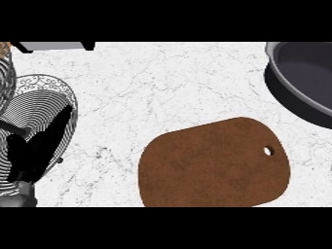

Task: Pick the cupcake from the cutting board and place it in the pot

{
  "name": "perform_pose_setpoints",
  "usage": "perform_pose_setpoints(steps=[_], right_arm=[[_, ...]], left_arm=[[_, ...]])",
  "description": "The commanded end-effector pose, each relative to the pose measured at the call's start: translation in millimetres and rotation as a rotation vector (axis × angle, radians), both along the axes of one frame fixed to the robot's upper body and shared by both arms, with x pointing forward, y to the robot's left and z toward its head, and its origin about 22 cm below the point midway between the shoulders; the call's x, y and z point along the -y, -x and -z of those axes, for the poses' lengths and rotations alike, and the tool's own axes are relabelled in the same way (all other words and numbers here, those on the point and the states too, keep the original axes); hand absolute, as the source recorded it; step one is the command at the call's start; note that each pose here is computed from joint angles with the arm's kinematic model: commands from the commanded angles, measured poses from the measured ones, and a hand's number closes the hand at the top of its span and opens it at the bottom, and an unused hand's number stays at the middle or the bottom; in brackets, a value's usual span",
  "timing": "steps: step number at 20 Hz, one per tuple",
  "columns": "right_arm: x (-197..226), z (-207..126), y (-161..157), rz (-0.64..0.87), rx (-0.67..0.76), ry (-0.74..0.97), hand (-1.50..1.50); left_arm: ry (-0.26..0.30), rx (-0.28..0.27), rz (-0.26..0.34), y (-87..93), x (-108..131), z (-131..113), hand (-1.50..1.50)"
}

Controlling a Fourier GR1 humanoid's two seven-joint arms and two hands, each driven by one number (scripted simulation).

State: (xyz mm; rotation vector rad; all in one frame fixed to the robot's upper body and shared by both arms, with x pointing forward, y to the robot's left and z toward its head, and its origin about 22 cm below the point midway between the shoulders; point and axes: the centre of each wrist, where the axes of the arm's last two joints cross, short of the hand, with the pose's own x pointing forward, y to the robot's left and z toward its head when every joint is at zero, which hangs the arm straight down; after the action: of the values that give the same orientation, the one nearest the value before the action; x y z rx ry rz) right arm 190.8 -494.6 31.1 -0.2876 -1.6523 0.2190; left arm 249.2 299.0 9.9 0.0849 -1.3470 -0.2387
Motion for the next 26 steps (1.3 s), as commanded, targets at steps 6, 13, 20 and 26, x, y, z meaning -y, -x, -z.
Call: perform_pose_setpoints(steps=[6, 13, 20, 26], right_arm=[[97.2, -63.4, 38.0, 0.018, 0.121, 0.173, 1.5], [119.6, -90.7, 40.5, 0.065, 0.178, 0.347, 1.5], [113.9, -145.7, -10.5, 0.079, 0.178, 0.45, 1.5], [97.1, -164.9, -45.2, 0.01, 0.096, 0.548, 1.5]], left_arm=[[0.065, -0.063, 0.117, -12.3, 53.6, 13.2, 0.0], [0.088, -0.069, 0.119, -7.2, 54.8, 24.6, 0.0], [0.063, -0.053, 0.144, -10.4, 64.1, 29.5, 0.0], [0.062, -0.064, 0.137, -24.4, 62.8, 23.4, 0.0]])
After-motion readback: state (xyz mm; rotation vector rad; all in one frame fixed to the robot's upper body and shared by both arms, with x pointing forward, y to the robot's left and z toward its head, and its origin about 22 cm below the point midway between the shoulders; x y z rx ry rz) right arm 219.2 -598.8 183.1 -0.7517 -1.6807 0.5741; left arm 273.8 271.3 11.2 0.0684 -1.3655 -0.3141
